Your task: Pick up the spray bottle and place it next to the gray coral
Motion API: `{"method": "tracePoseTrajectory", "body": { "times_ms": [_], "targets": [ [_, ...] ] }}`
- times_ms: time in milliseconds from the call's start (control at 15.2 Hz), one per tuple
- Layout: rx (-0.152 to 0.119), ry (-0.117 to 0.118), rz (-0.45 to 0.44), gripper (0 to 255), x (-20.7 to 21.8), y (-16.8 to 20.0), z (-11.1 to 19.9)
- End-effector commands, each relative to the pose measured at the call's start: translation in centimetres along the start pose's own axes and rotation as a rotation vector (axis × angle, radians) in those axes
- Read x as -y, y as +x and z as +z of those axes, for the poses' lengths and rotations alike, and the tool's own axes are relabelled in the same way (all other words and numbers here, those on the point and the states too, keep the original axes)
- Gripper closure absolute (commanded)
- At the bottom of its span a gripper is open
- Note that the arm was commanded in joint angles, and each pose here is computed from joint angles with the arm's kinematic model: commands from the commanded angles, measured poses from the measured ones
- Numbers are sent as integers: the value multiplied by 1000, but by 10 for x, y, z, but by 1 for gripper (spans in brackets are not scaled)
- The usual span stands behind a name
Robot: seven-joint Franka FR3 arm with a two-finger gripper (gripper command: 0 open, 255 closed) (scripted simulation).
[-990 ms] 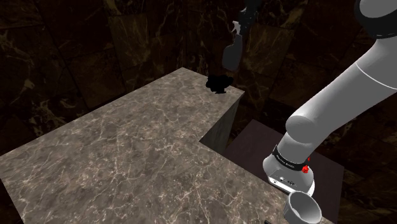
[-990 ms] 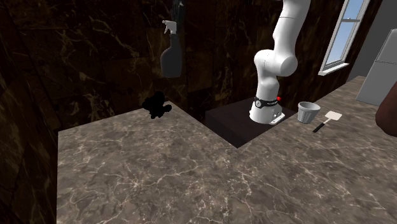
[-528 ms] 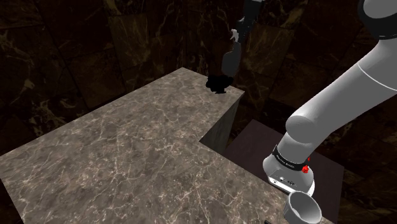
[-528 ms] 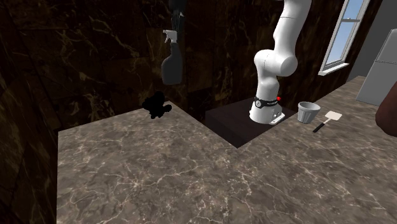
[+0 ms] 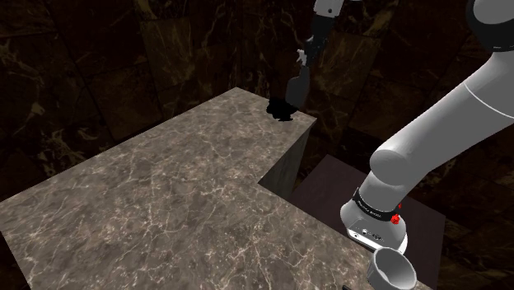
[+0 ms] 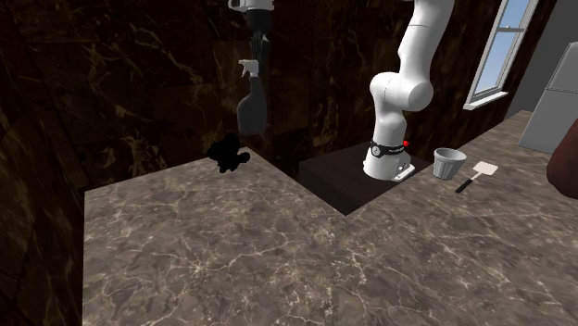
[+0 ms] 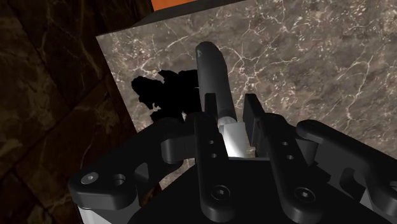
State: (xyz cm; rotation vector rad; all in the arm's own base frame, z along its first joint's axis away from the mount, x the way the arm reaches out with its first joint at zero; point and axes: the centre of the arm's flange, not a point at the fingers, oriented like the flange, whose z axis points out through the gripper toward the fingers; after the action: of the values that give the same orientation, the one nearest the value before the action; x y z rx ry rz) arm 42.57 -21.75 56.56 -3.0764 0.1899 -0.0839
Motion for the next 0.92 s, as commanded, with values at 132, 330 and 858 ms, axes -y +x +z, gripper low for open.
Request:
{"method": "tracePoseTrajectory", "body": {
  "times_ms": [132,330,858],
  "targets": [
    [-1,0,0,255,-1,-1,21],
    [-1,0,0,255,-2,-2,37],
    [-1,0,0,255,-4,-4,79]
  ]
}}
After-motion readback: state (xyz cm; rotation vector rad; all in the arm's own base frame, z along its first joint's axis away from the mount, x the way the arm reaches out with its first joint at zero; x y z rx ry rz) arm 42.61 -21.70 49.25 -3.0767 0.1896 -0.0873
